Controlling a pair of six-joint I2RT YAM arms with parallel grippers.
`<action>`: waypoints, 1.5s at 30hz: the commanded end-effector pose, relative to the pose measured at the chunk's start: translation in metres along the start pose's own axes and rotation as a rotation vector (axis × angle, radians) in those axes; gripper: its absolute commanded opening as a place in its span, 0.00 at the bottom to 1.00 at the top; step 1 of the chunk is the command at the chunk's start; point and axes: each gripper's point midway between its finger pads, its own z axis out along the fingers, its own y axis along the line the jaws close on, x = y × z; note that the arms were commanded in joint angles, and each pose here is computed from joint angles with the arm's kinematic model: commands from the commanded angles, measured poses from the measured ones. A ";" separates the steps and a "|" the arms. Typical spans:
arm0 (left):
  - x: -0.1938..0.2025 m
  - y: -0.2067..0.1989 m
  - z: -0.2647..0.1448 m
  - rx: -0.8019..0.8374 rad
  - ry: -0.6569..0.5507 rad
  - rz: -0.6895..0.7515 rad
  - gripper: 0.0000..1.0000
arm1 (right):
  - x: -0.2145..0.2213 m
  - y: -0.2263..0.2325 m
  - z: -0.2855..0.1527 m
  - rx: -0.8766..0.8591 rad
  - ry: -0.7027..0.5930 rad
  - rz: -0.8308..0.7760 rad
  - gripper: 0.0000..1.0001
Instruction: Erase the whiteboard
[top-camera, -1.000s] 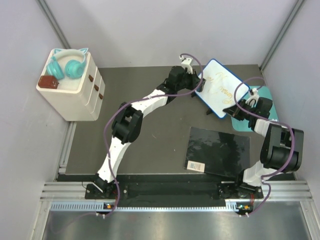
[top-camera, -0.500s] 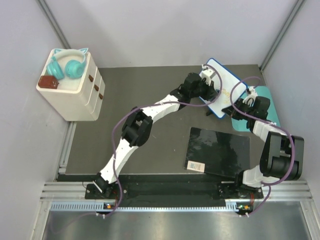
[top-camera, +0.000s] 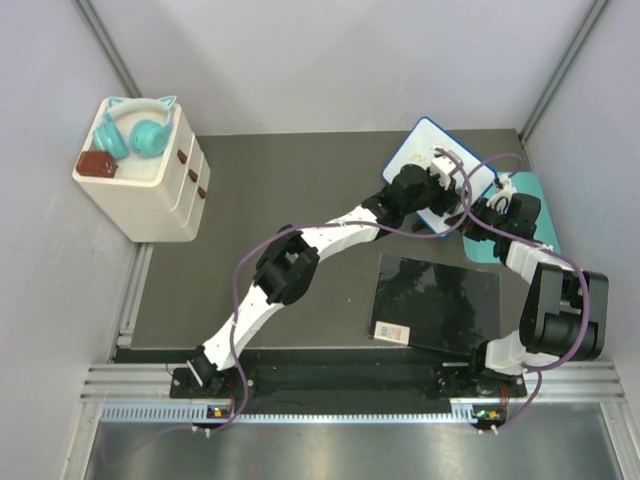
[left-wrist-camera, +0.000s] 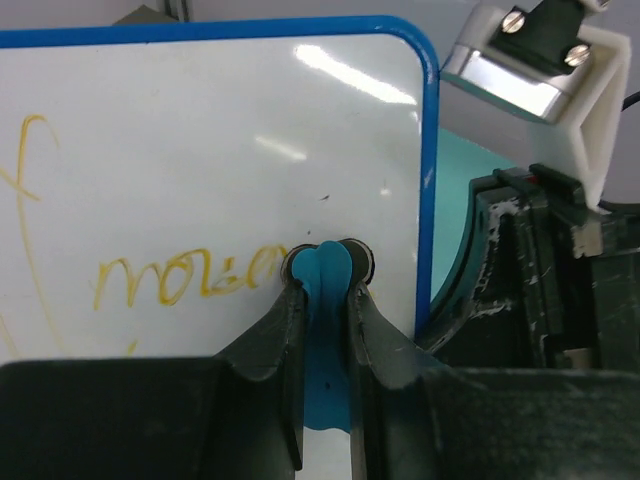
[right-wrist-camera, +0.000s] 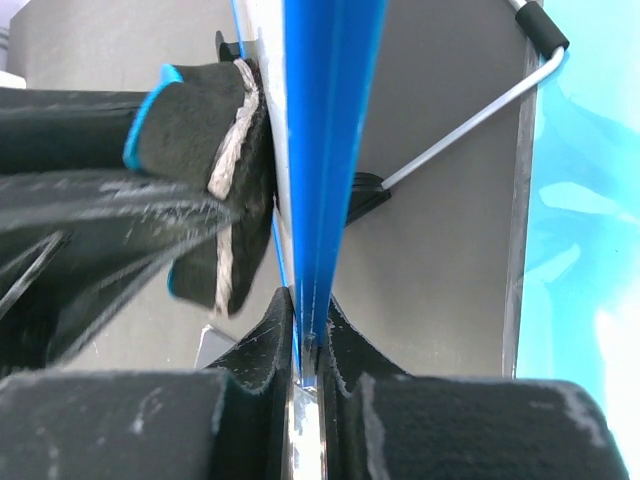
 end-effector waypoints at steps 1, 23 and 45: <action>0.016 -0.023 0.015 -0.013 -0.048 0.024 0.00 | 0.030 -0.008 -0.004 0.039 0.087 -0.021 0.00; 0.056 0.101 0.004 -0.532 -0.118 0.122 0.00 | 0.031 -0.004 -0.004 0.016 0.088 -0.019 0.00; 0.089 -0.078 0.008 0.052 0.031 0.254 0.00 | 0.030 -0.003 -0.004 0.012 0.079 -0.022 0.00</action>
